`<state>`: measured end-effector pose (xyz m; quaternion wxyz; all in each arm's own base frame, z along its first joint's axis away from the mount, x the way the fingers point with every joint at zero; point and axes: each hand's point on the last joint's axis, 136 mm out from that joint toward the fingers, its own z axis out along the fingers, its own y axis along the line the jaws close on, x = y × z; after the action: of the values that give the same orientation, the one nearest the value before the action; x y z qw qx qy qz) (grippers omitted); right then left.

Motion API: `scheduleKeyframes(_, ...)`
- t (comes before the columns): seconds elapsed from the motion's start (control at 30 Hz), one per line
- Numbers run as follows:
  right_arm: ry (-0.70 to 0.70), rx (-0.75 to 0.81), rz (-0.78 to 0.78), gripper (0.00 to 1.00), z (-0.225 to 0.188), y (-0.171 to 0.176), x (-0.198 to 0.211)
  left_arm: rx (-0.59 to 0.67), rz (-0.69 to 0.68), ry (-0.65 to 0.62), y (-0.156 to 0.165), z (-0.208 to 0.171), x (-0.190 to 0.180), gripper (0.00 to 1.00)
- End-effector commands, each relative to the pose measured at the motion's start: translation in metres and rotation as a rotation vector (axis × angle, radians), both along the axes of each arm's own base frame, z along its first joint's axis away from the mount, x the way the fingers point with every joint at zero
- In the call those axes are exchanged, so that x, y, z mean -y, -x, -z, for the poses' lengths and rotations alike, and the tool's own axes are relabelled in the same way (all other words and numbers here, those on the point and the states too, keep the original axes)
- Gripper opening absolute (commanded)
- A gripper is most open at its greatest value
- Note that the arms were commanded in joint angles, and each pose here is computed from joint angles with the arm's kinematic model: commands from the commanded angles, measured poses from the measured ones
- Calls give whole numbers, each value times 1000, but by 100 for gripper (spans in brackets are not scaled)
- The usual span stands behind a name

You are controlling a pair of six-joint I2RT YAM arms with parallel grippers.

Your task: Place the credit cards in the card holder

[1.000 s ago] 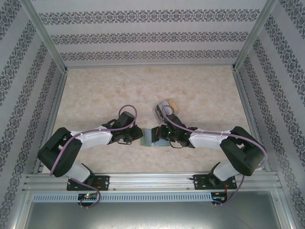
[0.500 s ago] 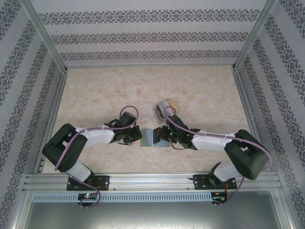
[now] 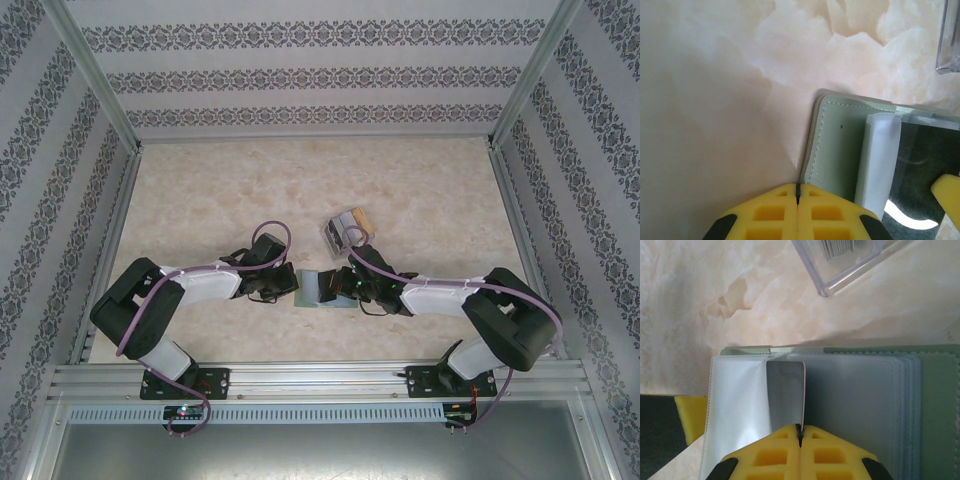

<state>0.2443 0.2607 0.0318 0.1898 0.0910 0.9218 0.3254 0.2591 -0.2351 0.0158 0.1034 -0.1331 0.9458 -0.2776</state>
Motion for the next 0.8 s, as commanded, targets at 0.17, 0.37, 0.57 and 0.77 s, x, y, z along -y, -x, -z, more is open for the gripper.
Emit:
scheduleKeyframes(0.17,6,-43,-19,0,11,4,-7,-53,19,-60,10,25,-7,0)
scheduleKeyframes(0.37,-7,-60,-5,3,16,7,-7,-45,15,-63,9,24,-8,0)
scheduleKeyframes(0.57,-7,-69,-32,9,16,5,-29,-45,14,-65,10,25,-9,0)
scheduleKeyframes(0.77,56,-44,-20,27,7,5,-14,-46,12,-75,10,25,-11,0)
